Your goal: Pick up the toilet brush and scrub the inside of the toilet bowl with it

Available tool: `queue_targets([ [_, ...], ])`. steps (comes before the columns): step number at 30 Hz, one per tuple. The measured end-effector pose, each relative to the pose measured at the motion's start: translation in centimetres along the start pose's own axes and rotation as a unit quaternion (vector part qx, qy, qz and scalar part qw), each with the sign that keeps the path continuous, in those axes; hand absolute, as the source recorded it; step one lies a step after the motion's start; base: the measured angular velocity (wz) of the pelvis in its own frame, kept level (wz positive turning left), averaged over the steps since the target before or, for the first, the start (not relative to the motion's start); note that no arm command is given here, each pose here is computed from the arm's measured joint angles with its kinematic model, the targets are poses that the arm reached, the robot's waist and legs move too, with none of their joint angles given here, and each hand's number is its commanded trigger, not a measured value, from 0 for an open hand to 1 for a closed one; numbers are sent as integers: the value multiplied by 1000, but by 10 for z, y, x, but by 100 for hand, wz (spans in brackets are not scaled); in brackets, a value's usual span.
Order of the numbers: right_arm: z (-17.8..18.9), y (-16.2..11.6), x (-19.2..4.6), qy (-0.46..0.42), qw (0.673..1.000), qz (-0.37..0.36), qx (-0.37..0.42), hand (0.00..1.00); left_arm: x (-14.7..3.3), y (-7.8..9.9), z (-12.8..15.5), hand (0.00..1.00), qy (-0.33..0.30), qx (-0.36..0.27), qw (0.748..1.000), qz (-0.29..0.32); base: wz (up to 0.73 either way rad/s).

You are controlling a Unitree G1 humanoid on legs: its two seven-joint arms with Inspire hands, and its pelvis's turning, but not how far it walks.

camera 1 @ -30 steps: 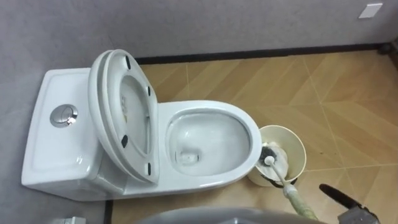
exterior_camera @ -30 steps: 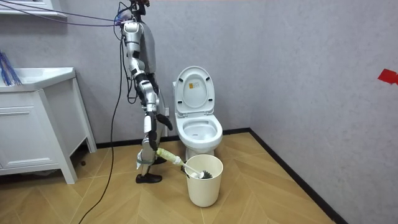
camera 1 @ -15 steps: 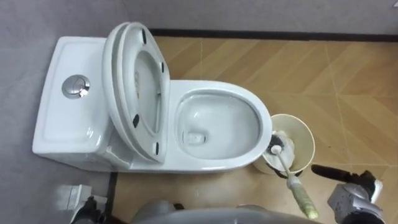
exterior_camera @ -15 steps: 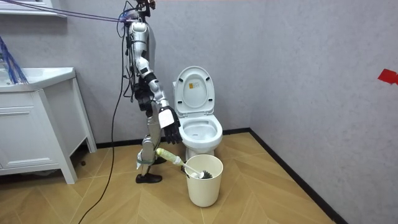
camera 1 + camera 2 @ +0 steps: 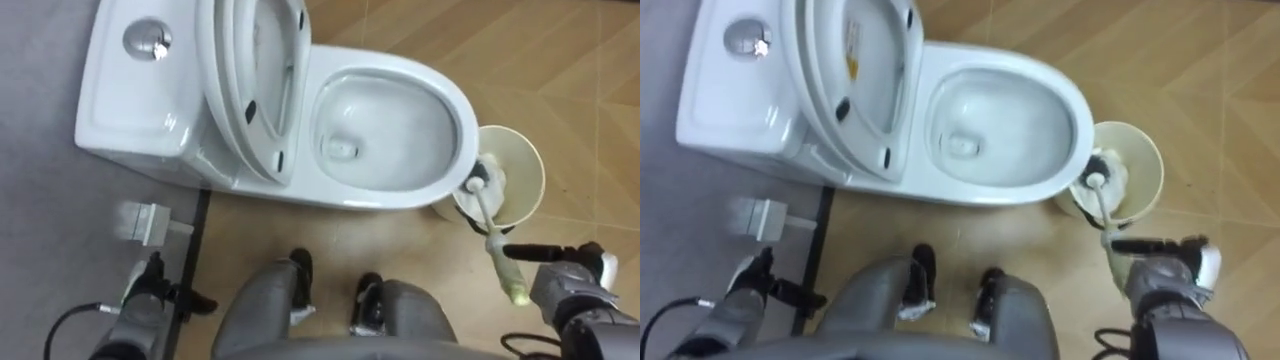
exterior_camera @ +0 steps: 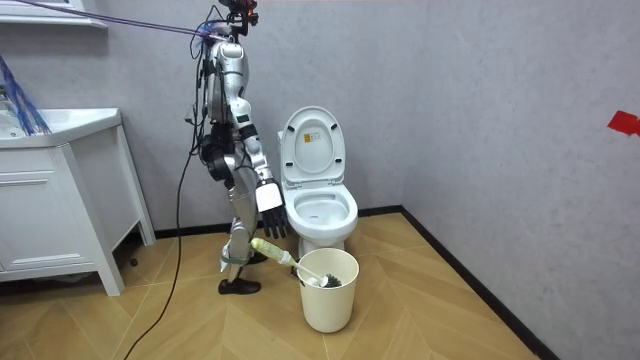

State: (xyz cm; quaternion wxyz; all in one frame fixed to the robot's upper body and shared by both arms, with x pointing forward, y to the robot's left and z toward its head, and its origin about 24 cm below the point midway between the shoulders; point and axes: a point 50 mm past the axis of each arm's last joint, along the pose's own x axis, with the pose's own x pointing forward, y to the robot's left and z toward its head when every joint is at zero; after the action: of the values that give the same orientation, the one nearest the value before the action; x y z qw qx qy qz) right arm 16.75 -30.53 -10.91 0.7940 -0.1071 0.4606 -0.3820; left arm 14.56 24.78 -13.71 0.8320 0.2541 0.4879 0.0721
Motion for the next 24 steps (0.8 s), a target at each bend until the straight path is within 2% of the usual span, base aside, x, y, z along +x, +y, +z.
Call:
queue_targets([
  [3,8,5,-1,-15,1000,11,-14,0,2,0,18,0,-28,-17,999,0,4],
  [17,26,-1,2,-49,998,11,-29,0,2,4,35,0,-61,-55,996,31,5],
  [24,48,-3,2,-85,996,11,-39,0,1,3,58,0,-95,-78,992,21,8],
])
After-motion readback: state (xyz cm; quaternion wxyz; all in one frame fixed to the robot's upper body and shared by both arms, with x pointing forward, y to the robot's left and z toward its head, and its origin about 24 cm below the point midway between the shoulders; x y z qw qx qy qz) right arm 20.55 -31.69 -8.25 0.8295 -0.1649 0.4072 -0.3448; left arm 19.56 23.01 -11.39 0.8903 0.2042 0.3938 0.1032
